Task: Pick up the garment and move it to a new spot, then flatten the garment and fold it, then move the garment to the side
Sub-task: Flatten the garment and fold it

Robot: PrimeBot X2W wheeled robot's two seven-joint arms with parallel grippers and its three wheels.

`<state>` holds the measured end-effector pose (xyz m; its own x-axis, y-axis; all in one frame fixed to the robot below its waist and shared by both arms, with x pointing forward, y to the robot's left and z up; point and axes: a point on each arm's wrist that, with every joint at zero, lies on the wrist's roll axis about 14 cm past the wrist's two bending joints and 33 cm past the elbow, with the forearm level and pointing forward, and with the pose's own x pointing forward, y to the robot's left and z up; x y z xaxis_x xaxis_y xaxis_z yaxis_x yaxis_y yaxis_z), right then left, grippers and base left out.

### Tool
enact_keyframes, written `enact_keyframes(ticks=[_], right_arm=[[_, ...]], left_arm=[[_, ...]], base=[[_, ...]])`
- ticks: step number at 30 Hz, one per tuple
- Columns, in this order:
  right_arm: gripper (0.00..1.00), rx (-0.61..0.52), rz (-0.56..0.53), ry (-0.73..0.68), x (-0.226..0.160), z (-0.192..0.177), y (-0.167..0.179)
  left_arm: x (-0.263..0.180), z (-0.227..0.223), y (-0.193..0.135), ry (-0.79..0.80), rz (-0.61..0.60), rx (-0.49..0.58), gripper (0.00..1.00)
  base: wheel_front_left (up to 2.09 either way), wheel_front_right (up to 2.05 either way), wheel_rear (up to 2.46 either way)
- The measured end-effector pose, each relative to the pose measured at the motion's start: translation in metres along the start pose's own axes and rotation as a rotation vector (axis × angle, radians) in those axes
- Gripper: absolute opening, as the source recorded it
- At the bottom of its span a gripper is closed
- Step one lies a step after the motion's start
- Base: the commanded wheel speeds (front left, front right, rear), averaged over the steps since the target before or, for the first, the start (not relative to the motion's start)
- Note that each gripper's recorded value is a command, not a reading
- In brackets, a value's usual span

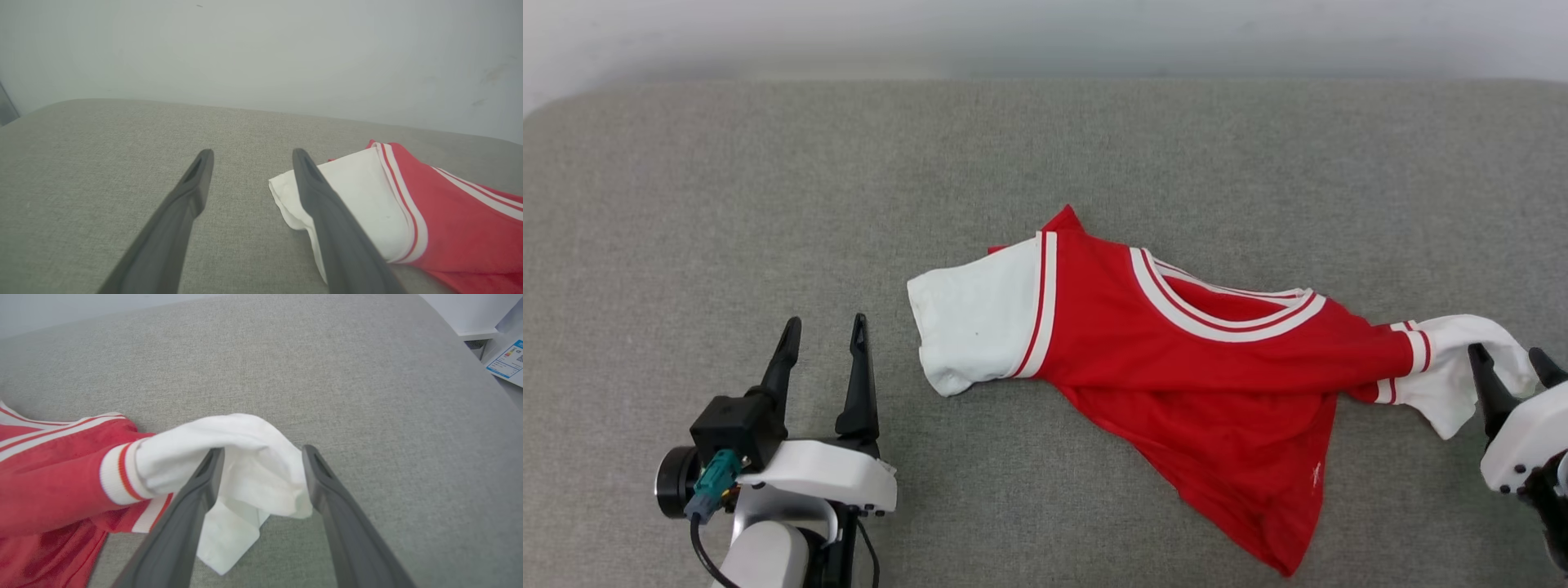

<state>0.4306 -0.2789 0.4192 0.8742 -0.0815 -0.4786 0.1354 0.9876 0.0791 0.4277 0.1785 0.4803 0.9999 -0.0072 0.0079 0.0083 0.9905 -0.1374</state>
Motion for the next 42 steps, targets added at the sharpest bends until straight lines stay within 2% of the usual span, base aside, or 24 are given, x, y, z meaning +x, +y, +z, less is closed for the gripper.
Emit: enact_keyframes(ticks=[3, 15, 22, 28, 34, 42], right_arm=[[1.00, -0.013, 0.002, -0.056, -0.014, 0.003, 0.004], [1.00, -0.068, 0.040, -0.377, -0.070, 0.053, 0.033], [1.00, -0.070, 0.099, -0.458, -0.093, 0.064, 0.061], [1.00, -0.064, 0.124, -0.484, -0.099, 0.069, 0.072], [1.00, -0.051, 0.124, -0.482, -0.093, 0.066, 0.073], [1.00, -0.022, 0.075, -0.423, -0.077, 0.047, 0.056]], left_arm=[[-0.008, 0.003, 0.001, -0.004, 0.004, 0.001, 1.00], [-0.016, 0.025, 0.003, -0.030, 0.006, -0.012, 1.00], [0.004, 0.019, -0.011, 0.123, -0.081, -0.012, 1.00], [0.032, 0.004, -0.033, 0.329, -0.202, 0.045, 1.00], [0.050, -0.035, -0.042, 0.583, -0.272, 0.099, 1.00], [0.051, -0.102, -0.035, 0.895, -0.301, 0.183, 1.00]], base=[[0.00, 0.00, 0.00], [0.00, 0.00, 0.00], [0.00, 0.00, 0.00], [0.00, 0.00, 0.00], [0.00, 0.00, 0.00], [0.00, 0.00, 0.00]])
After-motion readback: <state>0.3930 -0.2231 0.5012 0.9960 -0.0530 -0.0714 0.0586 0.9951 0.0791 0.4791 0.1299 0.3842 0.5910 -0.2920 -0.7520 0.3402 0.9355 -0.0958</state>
